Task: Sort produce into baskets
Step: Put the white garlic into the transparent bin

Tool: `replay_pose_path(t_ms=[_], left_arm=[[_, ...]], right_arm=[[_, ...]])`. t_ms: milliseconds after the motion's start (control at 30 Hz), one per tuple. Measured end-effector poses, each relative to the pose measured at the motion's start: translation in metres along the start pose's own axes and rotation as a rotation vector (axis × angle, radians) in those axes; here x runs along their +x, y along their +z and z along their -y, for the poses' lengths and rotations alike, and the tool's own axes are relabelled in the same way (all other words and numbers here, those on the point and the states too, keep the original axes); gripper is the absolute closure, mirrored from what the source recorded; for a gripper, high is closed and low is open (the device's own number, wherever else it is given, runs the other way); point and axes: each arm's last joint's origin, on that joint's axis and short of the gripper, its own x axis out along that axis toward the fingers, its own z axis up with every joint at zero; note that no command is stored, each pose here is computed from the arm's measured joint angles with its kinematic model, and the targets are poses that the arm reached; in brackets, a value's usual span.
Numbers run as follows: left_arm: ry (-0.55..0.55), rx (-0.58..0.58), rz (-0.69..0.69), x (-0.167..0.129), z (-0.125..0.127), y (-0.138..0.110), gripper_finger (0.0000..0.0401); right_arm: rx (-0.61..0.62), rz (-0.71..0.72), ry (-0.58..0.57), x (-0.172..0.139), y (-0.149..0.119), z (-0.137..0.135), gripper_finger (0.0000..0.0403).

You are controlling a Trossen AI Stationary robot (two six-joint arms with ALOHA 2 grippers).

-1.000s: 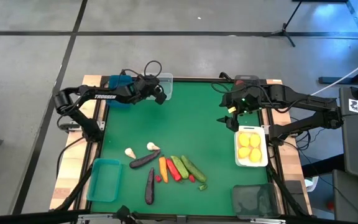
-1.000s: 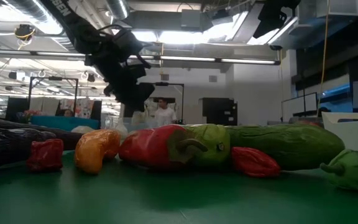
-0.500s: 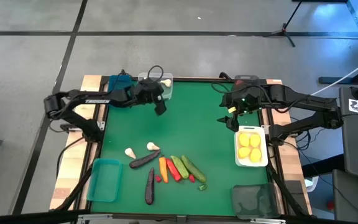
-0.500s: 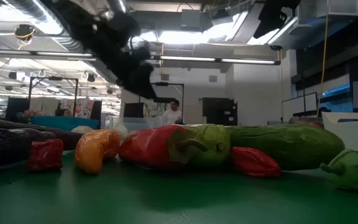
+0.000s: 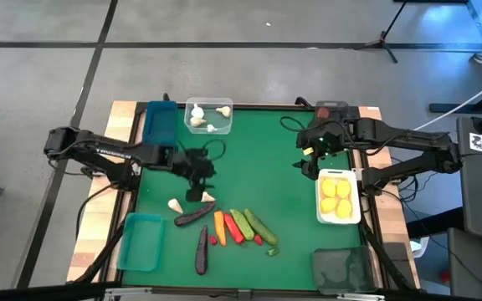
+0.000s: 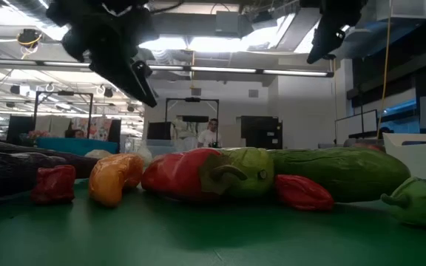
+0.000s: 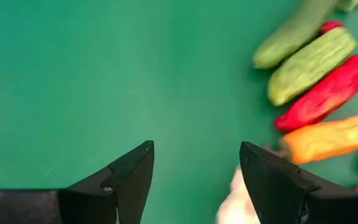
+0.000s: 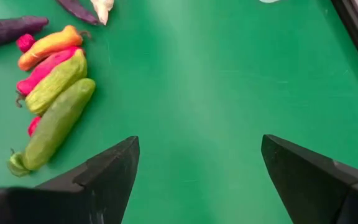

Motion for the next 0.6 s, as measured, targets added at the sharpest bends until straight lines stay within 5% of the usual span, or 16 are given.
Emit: replay_pose_path(t_ms=[233,600], left_arm=[[0.037,0.029,-0.001,0.017,0.035,-0.037,0.0168],[0.038,-0.043,0.028,0.029,0.046,-0.072,0.0168]], right_arm=[[0.013,0.031,0.020,0.000,0.003,-0.001,0.0068],[0.006,0.080,0.031,0.000,0.008,-0.002,0.0068]])
